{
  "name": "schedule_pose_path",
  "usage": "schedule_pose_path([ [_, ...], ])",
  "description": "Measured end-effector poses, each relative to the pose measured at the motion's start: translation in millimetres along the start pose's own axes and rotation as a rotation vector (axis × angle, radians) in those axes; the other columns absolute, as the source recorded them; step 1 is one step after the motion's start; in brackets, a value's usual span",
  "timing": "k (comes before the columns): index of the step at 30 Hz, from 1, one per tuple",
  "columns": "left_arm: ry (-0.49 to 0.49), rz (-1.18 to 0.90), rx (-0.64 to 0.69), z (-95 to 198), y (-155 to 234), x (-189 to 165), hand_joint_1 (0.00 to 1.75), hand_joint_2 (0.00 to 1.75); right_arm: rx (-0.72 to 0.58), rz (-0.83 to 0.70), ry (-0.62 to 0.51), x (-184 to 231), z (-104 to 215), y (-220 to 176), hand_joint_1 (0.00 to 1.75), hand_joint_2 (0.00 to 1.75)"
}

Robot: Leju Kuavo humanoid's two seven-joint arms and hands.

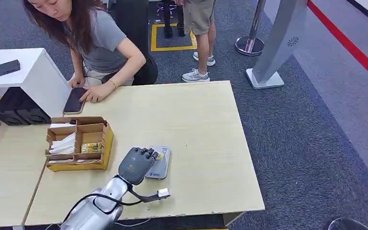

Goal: Pass the card to the sensor for recognition and then transmit it.

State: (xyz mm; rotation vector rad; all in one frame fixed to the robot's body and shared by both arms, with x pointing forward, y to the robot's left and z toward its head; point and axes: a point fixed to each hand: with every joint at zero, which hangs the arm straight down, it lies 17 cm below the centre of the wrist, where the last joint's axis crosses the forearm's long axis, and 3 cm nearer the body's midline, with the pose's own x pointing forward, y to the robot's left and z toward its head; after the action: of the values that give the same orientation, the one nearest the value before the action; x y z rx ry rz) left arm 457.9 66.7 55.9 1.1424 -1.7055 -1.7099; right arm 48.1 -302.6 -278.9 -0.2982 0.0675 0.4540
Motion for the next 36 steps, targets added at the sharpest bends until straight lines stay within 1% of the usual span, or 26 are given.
schedule_pose_path([
  [5, 0.000, -0.005, 0.013, -0.4, 2.5, 0.0, 1.75, 1.75, -0.002, 0.000, -0.001, 0.2, -0.1, -0.5, 0.00, 0.00],
  [8, 0.047, -0.024, 0.078, -1.2, 14.9, -9.1, 1.75, 1.75, -0.003, 0.001, -0.002, 0.1, -0.2, -0.7, 0.00, 0.00],
  [11, 0.151, -0.054, 0.123, 0.4, 27.0, -38.7, 1.75, 1.75, -0.005, 0.004, -0.002, 0.0, -0.3, -1.2, 0.00, 0.00],
  [12, 0.203, -0.063, 0.148, 0.9, 35.2, -51.4, 1.75, 1.75, -0.005, 0.005, -0.003, 0.3, -0.3, -1.3, 0.00, 0.00],
  [13, 0.247, -0.076, 0.174, 1.0, 44.7, -65.6, 1.75, 1.75, -0.006, 0.006, -0.004, 0.1, -0.3, -1.3, 0.00, 0.00],
  [14, 0.307, -0.099, 0.211, 5.1, 57.9, -88.8, 1.75, 1.75, -0.006, 0.006, -0.005, 0.2, -0.4, -1.3, 0.00, 0.00],
  [17, 0.363, -0.154, 0.286, 8.1, 88.1, -127.7, 1.75, 1.75, -0.008, 0.014, -0.008, 0.9, -0.4, -1.8, 0.00, 0.00],
  [22, 0.402, -0.230, 0.326, 18.8, 107.1, -170.0, 1.75, 1.75, -0.009, 0.026, -0.011, 1.0, -0.3, -1.8, 0.00, 0.00],
  [25, 0.417, -0.266, 0.329, 24.0, 110.7, -186.9, 1.75, 1.75, -0.011, 0.036, -0.013, 1.6, -0.3, -2.2, 0.00, 0.00],
  [33, 0.412, -0.357, 0.310, 34.0, 112.8, -221.3, 1.75, 1.75, -0.014, 0.052, -0.018, 2.9, -0.2, -3.1, 0.00, 0.00],
  [36, 0.375, -0.393, 0.276, 33.3, 106.1, -229.9, 1.75, 1.75, -0.016, 0.062, -0.018, 3.7, 0.1, -3.3, 0.00, 0.00],
])
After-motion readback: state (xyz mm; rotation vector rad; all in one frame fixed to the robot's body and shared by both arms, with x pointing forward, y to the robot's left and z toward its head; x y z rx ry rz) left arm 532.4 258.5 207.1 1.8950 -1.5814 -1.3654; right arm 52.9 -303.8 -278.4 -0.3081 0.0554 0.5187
